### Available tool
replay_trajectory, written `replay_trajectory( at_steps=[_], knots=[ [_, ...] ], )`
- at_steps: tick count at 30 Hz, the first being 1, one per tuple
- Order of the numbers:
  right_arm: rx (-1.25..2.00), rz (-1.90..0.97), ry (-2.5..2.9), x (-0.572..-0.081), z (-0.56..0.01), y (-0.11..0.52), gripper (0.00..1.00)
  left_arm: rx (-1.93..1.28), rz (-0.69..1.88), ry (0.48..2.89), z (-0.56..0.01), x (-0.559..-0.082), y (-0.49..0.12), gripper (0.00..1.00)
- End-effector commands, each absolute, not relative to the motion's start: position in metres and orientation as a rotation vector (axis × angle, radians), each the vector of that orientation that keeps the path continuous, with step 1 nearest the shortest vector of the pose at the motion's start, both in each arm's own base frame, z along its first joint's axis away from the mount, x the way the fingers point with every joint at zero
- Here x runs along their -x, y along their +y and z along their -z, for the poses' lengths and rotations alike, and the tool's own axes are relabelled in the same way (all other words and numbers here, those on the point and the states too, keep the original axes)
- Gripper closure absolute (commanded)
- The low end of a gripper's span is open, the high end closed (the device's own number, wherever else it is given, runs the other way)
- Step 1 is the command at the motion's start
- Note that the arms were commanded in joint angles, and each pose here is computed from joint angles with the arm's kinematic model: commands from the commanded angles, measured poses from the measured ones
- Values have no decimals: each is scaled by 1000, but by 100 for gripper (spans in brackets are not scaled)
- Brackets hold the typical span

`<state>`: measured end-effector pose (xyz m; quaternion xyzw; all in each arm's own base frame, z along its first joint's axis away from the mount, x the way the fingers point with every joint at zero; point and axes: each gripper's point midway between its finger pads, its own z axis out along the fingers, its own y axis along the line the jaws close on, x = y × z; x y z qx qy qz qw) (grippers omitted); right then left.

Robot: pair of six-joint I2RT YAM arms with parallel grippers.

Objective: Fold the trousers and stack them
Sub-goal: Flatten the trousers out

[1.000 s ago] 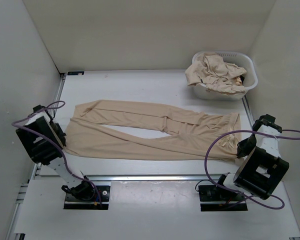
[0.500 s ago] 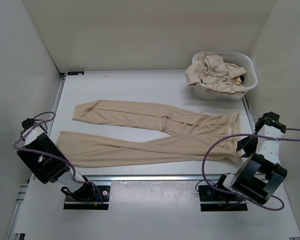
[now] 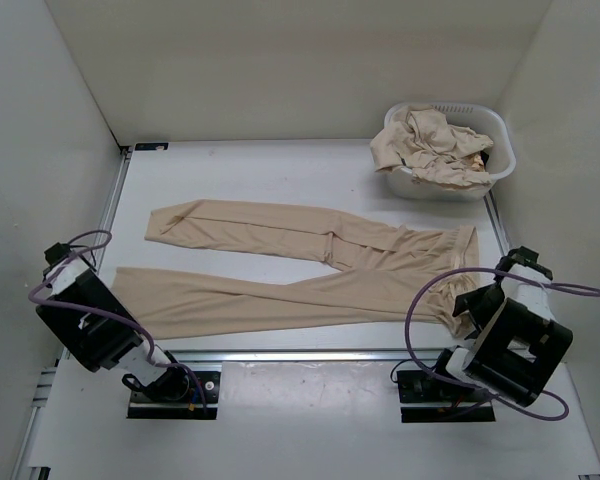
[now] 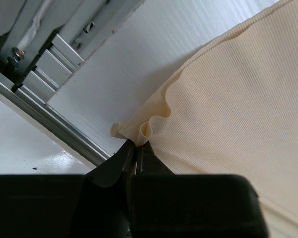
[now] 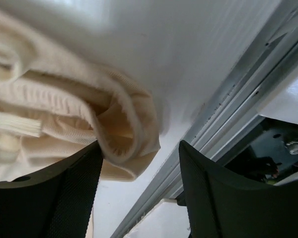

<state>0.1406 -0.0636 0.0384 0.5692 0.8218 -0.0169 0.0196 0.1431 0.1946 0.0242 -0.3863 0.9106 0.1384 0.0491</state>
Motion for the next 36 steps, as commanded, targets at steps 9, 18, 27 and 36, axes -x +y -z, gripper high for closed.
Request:
replay_trajectory(
  at_steps=[9,18,27,36],
  knots=[
    [-1896,219,2462,-136,-22,-89,100,1219,-503,2665,-44,-147,221,86],
    [-1841,146,2440,-150,-34,-96,100,1073,-136,2666,-88,-211,201,44],
    [-1819,161,2458,-156,-38,-102,100,776,-109,2769,-76,-288,176,39],
    [-1804,177,2459,-157,-45,-106,100,764,-315,2857,-24,-312,205,30]
  ],
)
